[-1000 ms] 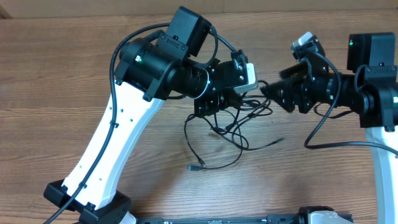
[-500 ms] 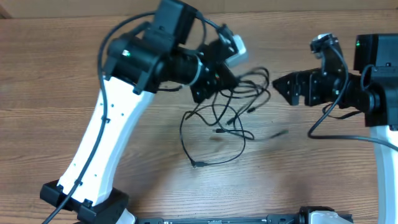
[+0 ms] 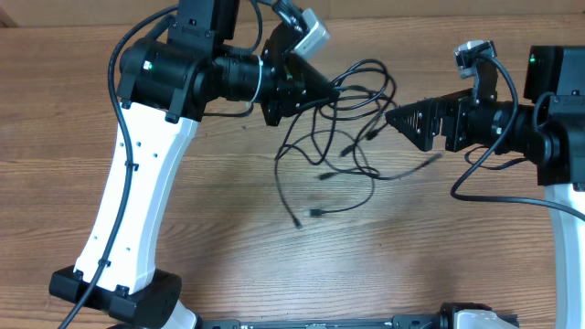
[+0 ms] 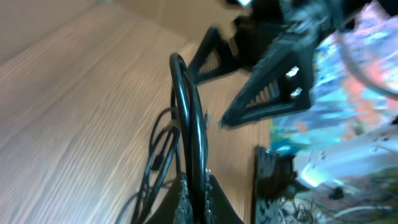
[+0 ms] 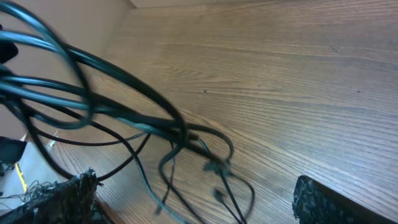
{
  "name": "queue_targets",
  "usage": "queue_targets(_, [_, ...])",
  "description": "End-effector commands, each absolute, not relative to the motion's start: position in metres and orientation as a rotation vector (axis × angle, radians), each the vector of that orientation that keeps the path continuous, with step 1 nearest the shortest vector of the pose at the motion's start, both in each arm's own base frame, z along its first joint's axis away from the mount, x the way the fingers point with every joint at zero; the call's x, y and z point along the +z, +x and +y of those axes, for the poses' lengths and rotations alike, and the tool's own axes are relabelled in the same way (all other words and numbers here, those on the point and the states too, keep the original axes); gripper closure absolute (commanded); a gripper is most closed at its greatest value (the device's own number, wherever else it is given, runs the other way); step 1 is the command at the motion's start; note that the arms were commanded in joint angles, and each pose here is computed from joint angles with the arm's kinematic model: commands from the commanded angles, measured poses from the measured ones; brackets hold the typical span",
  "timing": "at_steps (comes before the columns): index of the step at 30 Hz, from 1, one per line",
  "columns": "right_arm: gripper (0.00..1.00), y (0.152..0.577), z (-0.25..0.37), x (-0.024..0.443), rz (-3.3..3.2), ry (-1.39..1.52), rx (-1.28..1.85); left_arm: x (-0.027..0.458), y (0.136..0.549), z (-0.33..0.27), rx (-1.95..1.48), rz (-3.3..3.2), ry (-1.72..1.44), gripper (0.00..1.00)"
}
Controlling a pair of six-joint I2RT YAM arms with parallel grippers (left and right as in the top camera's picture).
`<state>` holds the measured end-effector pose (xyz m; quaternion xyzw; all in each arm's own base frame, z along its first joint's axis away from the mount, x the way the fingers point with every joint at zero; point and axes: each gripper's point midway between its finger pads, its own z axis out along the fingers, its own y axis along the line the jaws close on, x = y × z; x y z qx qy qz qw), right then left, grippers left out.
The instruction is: Untangle cables
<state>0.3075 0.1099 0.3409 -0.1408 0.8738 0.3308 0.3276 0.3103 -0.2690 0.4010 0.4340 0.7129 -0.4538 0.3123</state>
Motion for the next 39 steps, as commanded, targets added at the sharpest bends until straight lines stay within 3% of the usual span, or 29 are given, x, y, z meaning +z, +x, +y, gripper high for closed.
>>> queue_targets(1, [0.00,0.306,0.114,0.351,2.249,-0.411,0.878,0.431,0.299,-0.275,-1.352,1.791,1.115,0.96])
queue_targets(9, [0.00,0.313,0.114,0.349,2.242,-0.414,0.875,0.466,0.302,-0.285,-1.477,1.696,1.063,0.96])
queue_targets(20, [0.00,0.359,0.112,0.320,2.275,-0.387,0.882,0.459,0.290,-0.294,-1.508,1.735,1.079,0.96])
queue_targets(26, [0.00,0.386,0.062,0.269,2.482,-0.145,0.517,0.459,0.290,-0.294,-1.508,1.737,1.077,0.96])
queue_targets(34, [0.00,0.378,-0.011,0.244,2.611,0.148,0.076,0.464,0.291,-0.284,-1.552,1.718,1.073,0.96])
queue_targets(39, [0.00,0.373,-0.019,0.241,2.628,0.178,0.068,0.463,0.298,-0.274,-1.545,1.733,1.039,0.96])
